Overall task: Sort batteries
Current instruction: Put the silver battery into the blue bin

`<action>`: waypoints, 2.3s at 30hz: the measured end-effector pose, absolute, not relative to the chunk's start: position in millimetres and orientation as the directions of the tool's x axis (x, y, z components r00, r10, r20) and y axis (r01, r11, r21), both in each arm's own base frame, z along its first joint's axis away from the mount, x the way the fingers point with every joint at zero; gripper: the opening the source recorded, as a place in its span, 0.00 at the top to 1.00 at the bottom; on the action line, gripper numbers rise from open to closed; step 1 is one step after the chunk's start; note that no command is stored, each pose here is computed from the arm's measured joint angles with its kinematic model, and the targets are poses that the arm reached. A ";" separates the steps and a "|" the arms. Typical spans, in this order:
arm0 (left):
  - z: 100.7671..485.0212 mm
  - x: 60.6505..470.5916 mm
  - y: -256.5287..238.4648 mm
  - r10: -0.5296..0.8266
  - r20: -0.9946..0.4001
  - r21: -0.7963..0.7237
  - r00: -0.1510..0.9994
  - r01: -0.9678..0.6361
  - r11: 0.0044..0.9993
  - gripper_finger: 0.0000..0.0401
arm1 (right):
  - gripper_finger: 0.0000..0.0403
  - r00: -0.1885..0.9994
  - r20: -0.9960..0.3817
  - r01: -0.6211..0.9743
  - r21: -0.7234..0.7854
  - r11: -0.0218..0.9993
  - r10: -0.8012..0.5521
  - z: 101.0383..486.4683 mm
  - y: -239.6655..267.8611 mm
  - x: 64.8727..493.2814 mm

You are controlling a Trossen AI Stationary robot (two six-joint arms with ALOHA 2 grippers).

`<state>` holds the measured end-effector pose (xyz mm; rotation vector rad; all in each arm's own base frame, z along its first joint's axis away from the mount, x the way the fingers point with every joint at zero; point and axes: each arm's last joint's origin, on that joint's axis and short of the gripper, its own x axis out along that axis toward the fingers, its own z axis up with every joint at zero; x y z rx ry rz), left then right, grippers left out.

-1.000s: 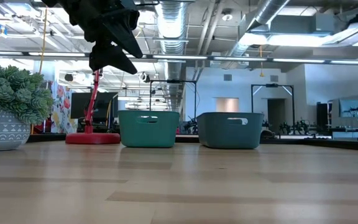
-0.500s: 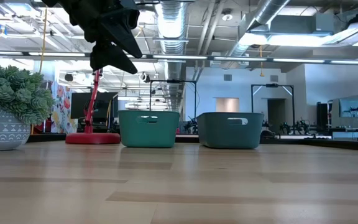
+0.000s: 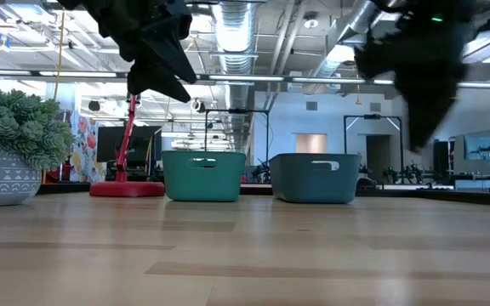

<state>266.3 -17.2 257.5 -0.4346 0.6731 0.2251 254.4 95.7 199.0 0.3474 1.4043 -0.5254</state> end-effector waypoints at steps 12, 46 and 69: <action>257.8 266.9 -4.7 0.131 -0.639 -0.214 0.758 -0.338 0.916 0.52 | 0.48 0.581 -0.753 0.714 0.289 0.638 -0.309 257.2 9.6 291.8; 257.6 262.2 47.7 0.316 -0.637 -0.275 0.703 -0.590 0.759 0.52 | 0.48 0.089 -0.993 0.407 -0.031 0.913 -0.074 178.3 -183.8 353.4; 265.3 262.4 32.7 0.239 -0.601 -0.086 0.763 -0.359 0.929 0.52 | 0.31 0.051 -0.997 0.387 -0.034 0.921 -0.058 170.2 -192.2 348.4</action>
